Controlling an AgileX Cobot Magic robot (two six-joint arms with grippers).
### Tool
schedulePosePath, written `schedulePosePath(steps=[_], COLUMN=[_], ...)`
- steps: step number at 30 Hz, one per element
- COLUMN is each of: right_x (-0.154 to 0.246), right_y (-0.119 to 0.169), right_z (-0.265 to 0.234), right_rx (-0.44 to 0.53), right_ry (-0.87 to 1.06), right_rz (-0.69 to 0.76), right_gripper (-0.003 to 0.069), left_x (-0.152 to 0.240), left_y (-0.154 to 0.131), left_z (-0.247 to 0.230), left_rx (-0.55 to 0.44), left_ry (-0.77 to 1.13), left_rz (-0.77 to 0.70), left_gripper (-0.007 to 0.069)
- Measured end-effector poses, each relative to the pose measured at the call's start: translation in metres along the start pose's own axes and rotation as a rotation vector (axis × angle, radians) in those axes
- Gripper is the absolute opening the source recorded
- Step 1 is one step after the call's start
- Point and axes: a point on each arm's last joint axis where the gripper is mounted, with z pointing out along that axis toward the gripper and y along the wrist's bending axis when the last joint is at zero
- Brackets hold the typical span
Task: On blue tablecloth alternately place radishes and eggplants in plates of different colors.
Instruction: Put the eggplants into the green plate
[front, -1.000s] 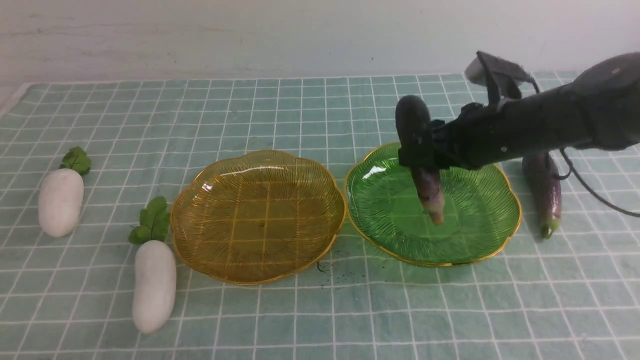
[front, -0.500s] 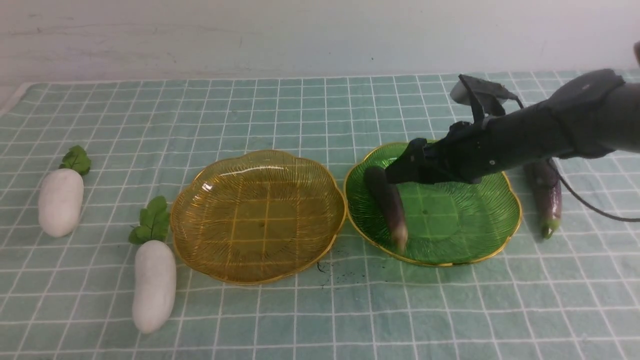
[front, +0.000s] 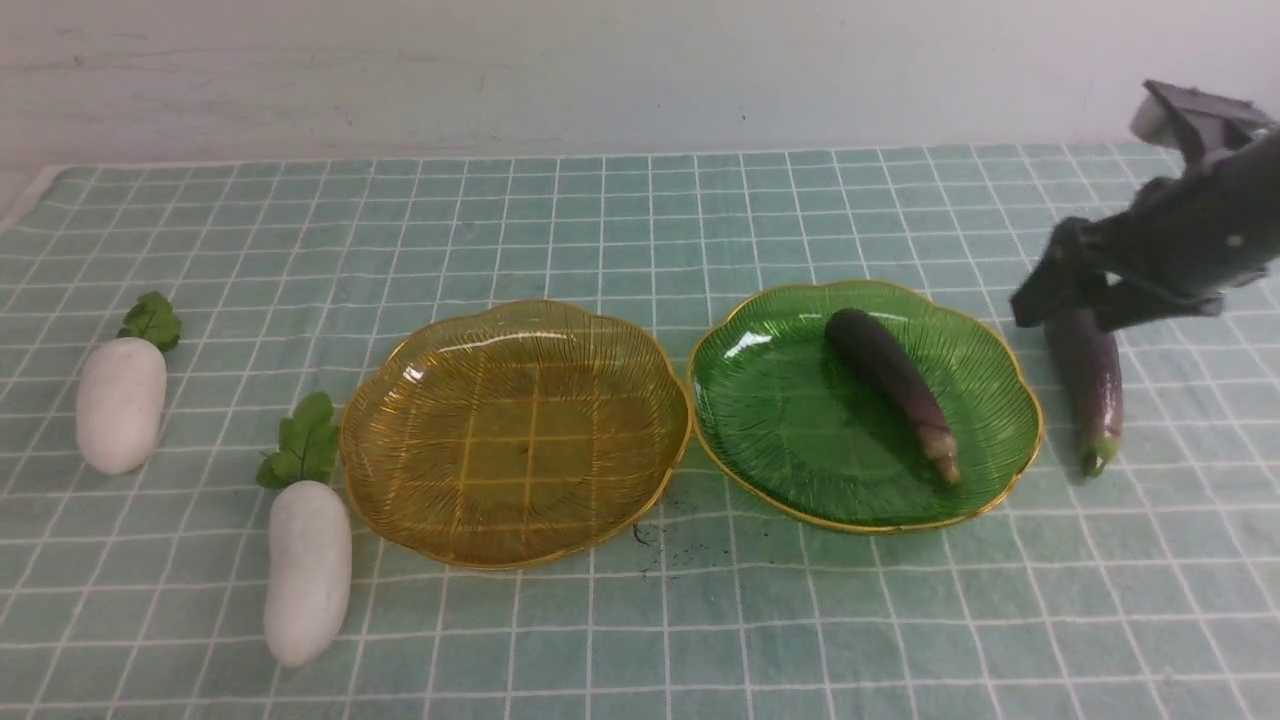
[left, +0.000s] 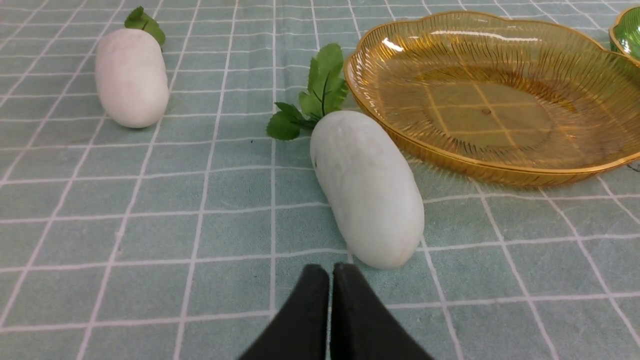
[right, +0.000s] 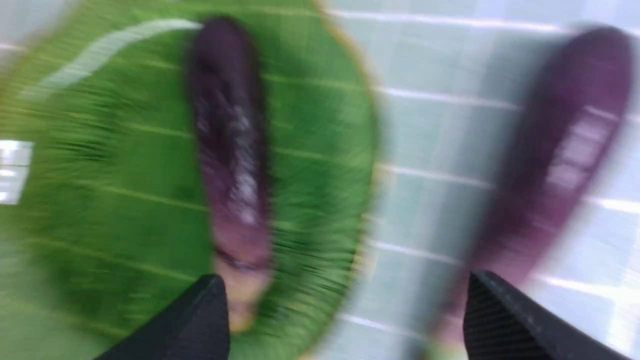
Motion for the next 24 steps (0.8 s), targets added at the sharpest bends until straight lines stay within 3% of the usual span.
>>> schedulePosePath(steps=[7, 15, 24], right_x=[0.001, 0.002, 0.022], right_y=[-0.016, -0.025, -0.041], right_z=[-0.001, 0.024, 0.085], right_rx=[0.158, 0.170, 0.151], right_ry=[-0.001, 0.011, 0.155], right_rz=[0.060, 0.112, 0.148], right_gripper=[0.0569, 0.0569, 0.0566], left_x=[0.000, 0.000, 0.000], left_y=[0.000, 0.000, 0.000], left_z=[0.000, 0.000, 0.000], left_rx=[0.000, 0.000, 0.000], left_ry=[0.000, 0.000, 0.000], left_rz=[0.000, 0.000, 0.000], left_gripper=[-0.0008, -0.0008, -0.0008])
